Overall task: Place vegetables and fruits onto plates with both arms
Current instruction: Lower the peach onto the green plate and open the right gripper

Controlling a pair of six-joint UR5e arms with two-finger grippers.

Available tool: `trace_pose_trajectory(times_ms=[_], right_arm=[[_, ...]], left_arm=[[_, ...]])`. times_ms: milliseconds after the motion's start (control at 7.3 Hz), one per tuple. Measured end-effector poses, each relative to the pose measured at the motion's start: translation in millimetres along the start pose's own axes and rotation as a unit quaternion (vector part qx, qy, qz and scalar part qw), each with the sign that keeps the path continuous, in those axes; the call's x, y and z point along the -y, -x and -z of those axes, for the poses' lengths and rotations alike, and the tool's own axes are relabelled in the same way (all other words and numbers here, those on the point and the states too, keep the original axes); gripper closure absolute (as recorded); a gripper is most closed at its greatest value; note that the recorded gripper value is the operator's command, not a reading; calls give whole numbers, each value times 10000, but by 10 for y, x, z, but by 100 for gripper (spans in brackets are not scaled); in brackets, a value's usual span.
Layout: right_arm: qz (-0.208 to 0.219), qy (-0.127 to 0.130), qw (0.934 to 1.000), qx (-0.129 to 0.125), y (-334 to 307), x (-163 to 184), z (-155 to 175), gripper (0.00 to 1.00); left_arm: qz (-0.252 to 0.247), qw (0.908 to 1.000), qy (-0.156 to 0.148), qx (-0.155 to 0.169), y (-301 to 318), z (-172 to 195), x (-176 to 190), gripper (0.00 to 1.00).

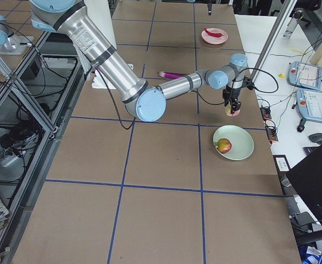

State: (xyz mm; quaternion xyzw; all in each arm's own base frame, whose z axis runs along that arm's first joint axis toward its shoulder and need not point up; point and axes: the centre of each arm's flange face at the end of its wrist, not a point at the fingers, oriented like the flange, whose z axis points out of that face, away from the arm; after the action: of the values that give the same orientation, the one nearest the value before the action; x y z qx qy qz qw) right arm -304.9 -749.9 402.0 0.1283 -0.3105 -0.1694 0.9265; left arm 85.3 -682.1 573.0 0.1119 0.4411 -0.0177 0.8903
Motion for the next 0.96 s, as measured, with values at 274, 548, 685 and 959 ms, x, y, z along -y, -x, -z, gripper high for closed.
trace_pose_trajectory(times_ms=[274,548,685,959], right_arm=[[50,88,9999,-64,-542,-175,-361,81],[-61,218,9997,-106,-729,-325,-547,1],[-211,247,9994,-105,-761,-362,-586,0],[-713,166,9973,30,-809,-311,-436,0]], left_arm=[[-10,10000,-2,-4,-14,0,5,0],[-18,10000,-7,-8,-26,4,12,0],[-21,10000,-3,-16,-37,1,15,0],[-107,9999,18,-67,-171,-33,17,0]])
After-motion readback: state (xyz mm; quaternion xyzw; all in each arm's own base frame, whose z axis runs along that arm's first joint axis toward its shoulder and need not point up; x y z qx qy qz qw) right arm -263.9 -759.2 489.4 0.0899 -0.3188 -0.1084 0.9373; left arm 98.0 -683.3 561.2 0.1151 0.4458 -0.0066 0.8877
